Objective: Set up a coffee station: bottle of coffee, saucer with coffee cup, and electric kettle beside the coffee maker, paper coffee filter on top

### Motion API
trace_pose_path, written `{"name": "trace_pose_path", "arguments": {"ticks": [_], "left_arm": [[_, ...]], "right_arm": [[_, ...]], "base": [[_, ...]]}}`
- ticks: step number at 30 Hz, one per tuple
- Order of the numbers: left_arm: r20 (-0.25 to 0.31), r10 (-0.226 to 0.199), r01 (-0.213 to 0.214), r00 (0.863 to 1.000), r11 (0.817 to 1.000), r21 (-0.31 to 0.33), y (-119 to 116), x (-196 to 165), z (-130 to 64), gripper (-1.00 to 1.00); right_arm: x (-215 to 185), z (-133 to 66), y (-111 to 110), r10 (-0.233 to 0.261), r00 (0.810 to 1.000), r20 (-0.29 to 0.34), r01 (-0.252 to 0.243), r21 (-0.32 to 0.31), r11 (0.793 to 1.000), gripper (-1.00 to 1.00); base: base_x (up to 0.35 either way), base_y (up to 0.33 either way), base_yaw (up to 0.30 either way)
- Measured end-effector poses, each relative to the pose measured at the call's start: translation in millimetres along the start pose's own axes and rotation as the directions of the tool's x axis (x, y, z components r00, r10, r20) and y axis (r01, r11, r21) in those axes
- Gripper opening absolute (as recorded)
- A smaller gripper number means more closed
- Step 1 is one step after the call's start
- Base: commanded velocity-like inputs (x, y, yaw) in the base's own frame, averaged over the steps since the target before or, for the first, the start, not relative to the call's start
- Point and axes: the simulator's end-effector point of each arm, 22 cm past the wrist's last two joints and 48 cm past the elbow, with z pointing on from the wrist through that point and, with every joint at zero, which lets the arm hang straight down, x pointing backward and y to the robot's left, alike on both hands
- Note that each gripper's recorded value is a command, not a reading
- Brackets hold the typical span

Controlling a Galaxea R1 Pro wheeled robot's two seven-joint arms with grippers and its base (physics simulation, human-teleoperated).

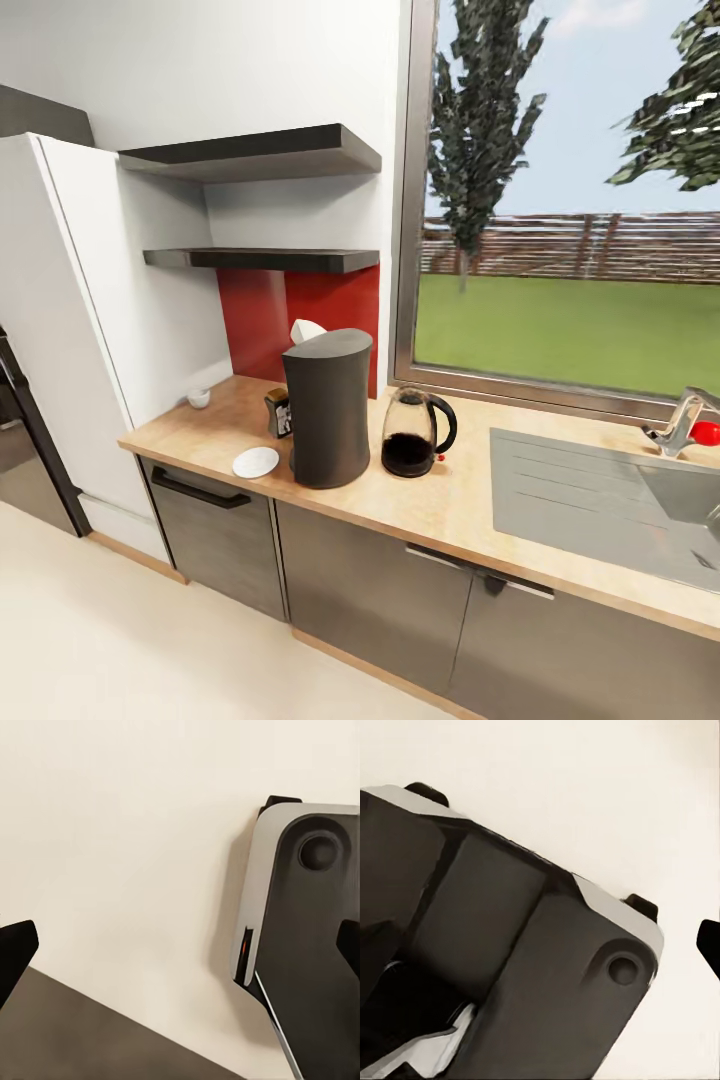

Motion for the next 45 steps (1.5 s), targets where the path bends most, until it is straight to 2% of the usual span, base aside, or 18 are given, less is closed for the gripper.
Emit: {"name": "trace_pose_path", "arguments": {"ticks": [1, 3, 9, 14, 15, 18, 20, 24, 30, 45], "left_arm": [[0.001, 0.000, 0.000, 1.000, 1.000, 0.000, 0.0, -0.4, 0.0, 1.00], [0.011, 0.000, 0.000, 1.000, 1.000, -0.007, 3.8, -5.5, 0.1, 1.00], [0.031, 0.002, -0.001, 1.000, 1.000, -0.017, 7.9, -14.7, 0.1, 1.00], [0.041, -0.001, 0.002, 0.999, 1.000, -0.022, 9.6, -19.5, 0.1, 1.00], [0.043, -0.003, 0.004, 0.999, 1.000, -0.021, 8.8, -20.2, 0.0, 1.00], [0.043, -0.003, 0.004, 0.999, 1.000, -0.019, 8.3, -20.9, 0.1, 1.00], [0.043, -0.004, 0.004, 0.999, 1.000, -0.014, 7.2, -21.1, 0.2, 1.00], [0.043, -0.004, 0.004, 0.999, 1.000, -0.013, 6.9, -21.2, 0.2, 1.00], [0.043, -0.005, 0.006, 0.999, 1.000, -0.013, 6.9, -21.3, 0.2, 1.00], [0.043, -0.006, 0.007, 0.999, 1.000, -0.016, 9.3, -21.6, 0.1, 1.00]], "right_arm": [[4.6, 0.8, -1.7, 0.039, 0.999, 0.001, -0.039, 0.014, 0.999, 1.00], [23.1, 2.7, -12.1, 0.123, 0.992, -0.007, -0.122, 0.091, 0.988, 1.00], [24.4, 3.9, -9.6, 0.140, 0.990, -0.004, -0.139, 0.103, 0.985, 1.00], [23.7, 4.2, -8.3, 0.221, 0.975, 0.012, -0.221, 0.097, 0.970, 1.00], [35.3, 0.5, -26.5, 0.283, 0.959, 0.016, -0.283, 0.128, 0.951, 1.00], [49.4, -2.7, -40.9, 0.308, 0.951, 0.010, -0.306, 0.155, 0.940, 1.00], [61.0, -3.5, -43.8, 0.379, 0.925, 0.016, -0.377, 0.159, 0.913, 1.00], [63.7, -3.7, -45.0, 0.430, 0.902, 0.027, -0.429, 0.164, 0.888, 1.00], [61.9, -2.3, -40.0, 0.448, 0.894, 0.030, -0.447, 0.156, 0.881, 1.00], [65.2, -3.9, -45.9, 0.451, 0.892, 0.031, -0.450, 0.164, 0.878, 1.00]], "base": [[0.000, 0.000, 0.000], [0.000, 0.000, 0.000], [0.000, 0.000, 0.000], [0.011, 0.041, 0.000], [0.067, 0.238, 0.000], [0.084, 0.270, -0.002], [0.113, 0.293, -0.125], [0.119, 0.296, -0.232], [0.109, 0.314, -0.284], [0.036, 0.332, -0.293]]}}
